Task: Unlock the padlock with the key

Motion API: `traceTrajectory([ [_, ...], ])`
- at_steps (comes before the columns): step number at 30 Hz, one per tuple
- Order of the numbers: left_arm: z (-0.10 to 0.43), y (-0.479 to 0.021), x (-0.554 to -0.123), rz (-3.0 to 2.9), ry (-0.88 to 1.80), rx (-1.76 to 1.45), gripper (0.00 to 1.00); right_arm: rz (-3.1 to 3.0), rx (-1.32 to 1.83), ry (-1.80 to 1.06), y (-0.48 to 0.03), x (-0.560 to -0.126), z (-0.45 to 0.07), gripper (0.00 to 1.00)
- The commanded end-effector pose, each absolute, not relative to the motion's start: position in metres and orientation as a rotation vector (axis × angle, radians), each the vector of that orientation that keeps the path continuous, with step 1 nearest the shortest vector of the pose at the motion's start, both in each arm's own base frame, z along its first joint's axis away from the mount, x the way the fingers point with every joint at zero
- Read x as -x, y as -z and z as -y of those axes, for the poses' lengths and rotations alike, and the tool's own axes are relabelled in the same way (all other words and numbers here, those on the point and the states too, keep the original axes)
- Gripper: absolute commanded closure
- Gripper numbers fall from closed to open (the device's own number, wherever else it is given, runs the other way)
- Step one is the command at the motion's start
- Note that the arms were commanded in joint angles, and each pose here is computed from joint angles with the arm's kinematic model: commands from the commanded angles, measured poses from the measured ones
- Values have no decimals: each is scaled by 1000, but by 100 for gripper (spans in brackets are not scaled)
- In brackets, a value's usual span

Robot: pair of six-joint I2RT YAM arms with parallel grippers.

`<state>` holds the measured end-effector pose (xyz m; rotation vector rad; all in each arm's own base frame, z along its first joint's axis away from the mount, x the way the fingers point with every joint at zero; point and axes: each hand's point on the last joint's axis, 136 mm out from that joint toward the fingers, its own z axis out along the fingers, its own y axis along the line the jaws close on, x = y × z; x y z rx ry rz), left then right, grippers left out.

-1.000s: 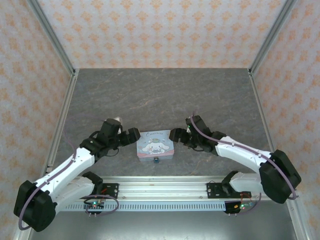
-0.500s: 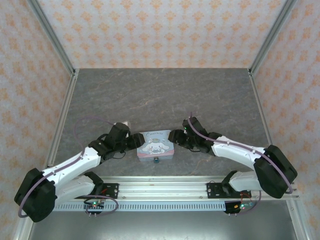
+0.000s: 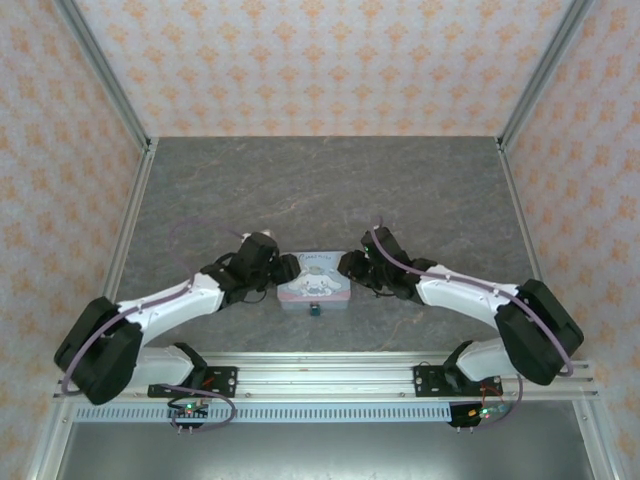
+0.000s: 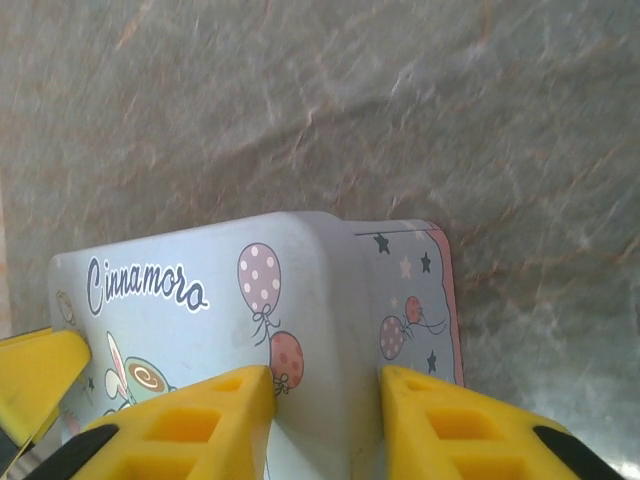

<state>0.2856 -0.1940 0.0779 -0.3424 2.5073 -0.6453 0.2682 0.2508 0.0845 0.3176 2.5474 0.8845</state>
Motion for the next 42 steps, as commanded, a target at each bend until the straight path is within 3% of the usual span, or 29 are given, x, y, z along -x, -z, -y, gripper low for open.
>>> traceTrajectory([
  [1,222,-96,-312,-2470,684,240,46,-2516,-351,-835,-89,-288,-244,68],
  [14,254,-89,-386,-2500,599,196,39,-2457,-480,-812,-97,-359,-229,68],
  [27,236,-85,-382,-2502,567,244,30,-2460,-498,-820,-92,-371,-234,65],
  [29,235,-88,-383,-2495,568,250,26,-2454,-492,-825,-96,-373,-233,57],
  [33,229,-101,-388,-2462,587,264,16,-2418,-479,-832,-115,-375,-224,31],
  [36,226,-121,-390,-2414,643,255,10,-2391,-474,-819,-133,-374,-207,21],
  [39,219,-145,-387,-2374,646,225,6,-2393,-446,-758,-148,-368,-189,2],
  [42,211,-164,-379,-2351,643,208,5,-2393,-400,-624,-160,-358,-169,1],
])
